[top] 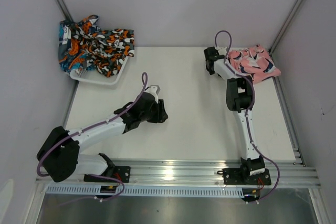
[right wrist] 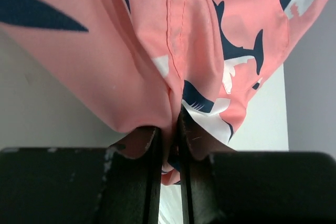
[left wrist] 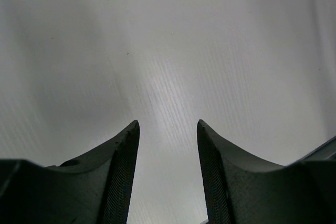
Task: Fold and stack the shorts
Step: Neatly place the folded shorts to the corner
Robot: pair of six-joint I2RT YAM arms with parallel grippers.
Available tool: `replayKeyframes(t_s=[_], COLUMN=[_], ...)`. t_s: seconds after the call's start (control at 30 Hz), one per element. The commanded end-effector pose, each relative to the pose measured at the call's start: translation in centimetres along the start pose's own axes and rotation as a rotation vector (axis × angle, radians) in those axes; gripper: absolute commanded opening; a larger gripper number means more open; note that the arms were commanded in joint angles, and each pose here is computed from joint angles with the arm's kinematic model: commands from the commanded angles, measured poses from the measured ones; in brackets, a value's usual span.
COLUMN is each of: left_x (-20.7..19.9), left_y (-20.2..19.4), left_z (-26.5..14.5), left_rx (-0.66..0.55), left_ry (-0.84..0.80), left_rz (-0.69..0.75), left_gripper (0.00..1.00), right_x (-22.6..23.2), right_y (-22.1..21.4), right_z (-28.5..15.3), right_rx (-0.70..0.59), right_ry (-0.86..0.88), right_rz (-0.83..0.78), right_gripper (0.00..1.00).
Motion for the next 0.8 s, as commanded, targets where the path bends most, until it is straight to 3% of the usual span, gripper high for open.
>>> replayKeyframes(t_s=[0.0,0.23,0.27,0.3,0.33,0.4,0.57,0.77], left_x=[-0.7,-0.3,-0.3,-0.4,-0.4,-0.4,0.0,3.1], left_y=[1.6,1.3,1.3,1.3,1.3,1.6,3.4,8.5], left_z=[0.3,0.7,0.7,0.7,0.6,-0.1,-2.8,-6.0], left_rx=[-0.029,-0.012,-0.013,-0.014,-0.012,-0.035,-0.100,-0.217], left_ry=[-0.030,-0.013,-0.015,-0.015,-0.016,-0.010,0.044,0.151], left_rz=[0.021,0.016,0.013,0.009,0.006,0.001,0.004,-0.067], left_gripper=[0.51,0.51,0.51,0.51,0.51,0.51,0.59,0.76], right_x=[0.5,0.4,0.7,0.6,-0.1,-0.3,-5.1,-8.7], right_y=[1.7,4.3,4.2,4.5,5.4,5.7,8.8,7.3], right_z=[1.4,1.2,0.6,0.1,-1.0,-2.4,-8.3,-14.4], right_rx=[-0.003,-0.096,-0.106,-0.118,-0.147,-0.163,-0.291,-0.393], right_ry=[-0.002,0.066,0.071,0.078,0.107,0.179,0.451,0.739], right_rz=[0.004,0.078,0.069,0.072,0.100,0.113,0.264,0.354], right_gripper=[0.17,0.23,0.42,0.52,0.70,0.82,0.88,0.91])
Point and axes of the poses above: each gripper's point midway between its finger pads, its own z axis out along the fingers, its own x axis along the line the jaws close on, y = z × x, the point moved 9 cm from there along -z, back along the fingers, and after that the axes turned 1 degree about z, right-handed, at the moved point
